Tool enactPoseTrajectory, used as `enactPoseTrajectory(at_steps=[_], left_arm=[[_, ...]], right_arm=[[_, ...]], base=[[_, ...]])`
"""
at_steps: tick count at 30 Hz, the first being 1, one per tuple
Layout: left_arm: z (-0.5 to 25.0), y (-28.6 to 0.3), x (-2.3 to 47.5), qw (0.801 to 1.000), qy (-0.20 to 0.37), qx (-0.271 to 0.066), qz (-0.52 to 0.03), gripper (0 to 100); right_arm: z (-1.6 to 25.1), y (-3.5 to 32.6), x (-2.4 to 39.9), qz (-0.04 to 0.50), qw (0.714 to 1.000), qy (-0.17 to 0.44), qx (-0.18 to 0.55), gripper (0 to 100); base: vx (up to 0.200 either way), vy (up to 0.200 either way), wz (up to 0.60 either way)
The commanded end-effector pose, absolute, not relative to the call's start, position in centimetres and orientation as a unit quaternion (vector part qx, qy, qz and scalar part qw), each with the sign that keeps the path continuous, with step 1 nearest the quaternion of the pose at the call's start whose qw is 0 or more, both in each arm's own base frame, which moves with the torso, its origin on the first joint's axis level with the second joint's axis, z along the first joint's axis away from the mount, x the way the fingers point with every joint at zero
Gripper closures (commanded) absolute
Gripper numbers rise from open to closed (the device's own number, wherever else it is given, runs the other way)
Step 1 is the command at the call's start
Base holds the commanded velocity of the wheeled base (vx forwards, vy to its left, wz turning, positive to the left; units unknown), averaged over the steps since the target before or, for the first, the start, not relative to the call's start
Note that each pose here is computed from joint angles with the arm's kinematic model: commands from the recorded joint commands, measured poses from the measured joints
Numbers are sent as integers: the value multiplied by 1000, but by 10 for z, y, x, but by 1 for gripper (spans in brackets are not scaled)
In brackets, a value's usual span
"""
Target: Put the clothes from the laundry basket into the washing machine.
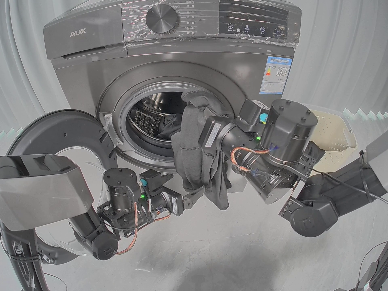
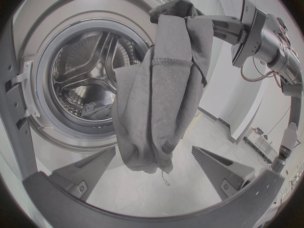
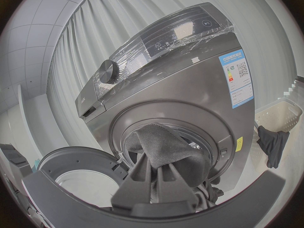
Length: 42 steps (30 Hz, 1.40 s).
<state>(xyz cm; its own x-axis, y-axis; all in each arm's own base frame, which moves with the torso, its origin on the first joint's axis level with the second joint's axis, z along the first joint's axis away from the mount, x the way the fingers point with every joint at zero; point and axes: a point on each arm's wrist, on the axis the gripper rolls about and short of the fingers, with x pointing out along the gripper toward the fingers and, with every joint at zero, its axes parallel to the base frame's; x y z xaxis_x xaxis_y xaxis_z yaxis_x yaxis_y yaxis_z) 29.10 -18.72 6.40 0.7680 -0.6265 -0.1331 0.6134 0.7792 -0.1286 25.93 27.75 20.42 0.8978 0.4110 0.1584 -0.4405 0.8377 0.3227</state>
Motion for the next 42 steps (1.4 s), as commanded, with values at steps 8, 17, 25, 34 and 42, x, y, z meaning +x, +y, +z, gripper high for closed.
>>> enactPoseTrajectory(at_steps=[8, 17, 25, 34, 42], left_arm=[[63, -193, 303, 942, 70, -43, -326, 0], [60, -192, 315, 946, 50, -49, -315, 100], [61, -194, 314, 946, 33, -53, -319, 100], [59, -189, 304, 945, 37, -51, -321, 100], [76, -178, 290, 945, 29, -51, -323, 100]], right_arm=[[204, 280, 257, 226, 957, -41, 178, 100], [203, 280, 256, 228, 956, -40, 178, 100], [202, 280, 257, 226, 957, -39, 177, 100], [201, 278, 259, 222, 958, -38, 175, 100], [202, 273, 264, 213, 961, -41, 172, 100]], base=[[0, 0, 0], [0, 0, 0], [0, 0, 0], [0, 0, 0], [0, 0, 0]])
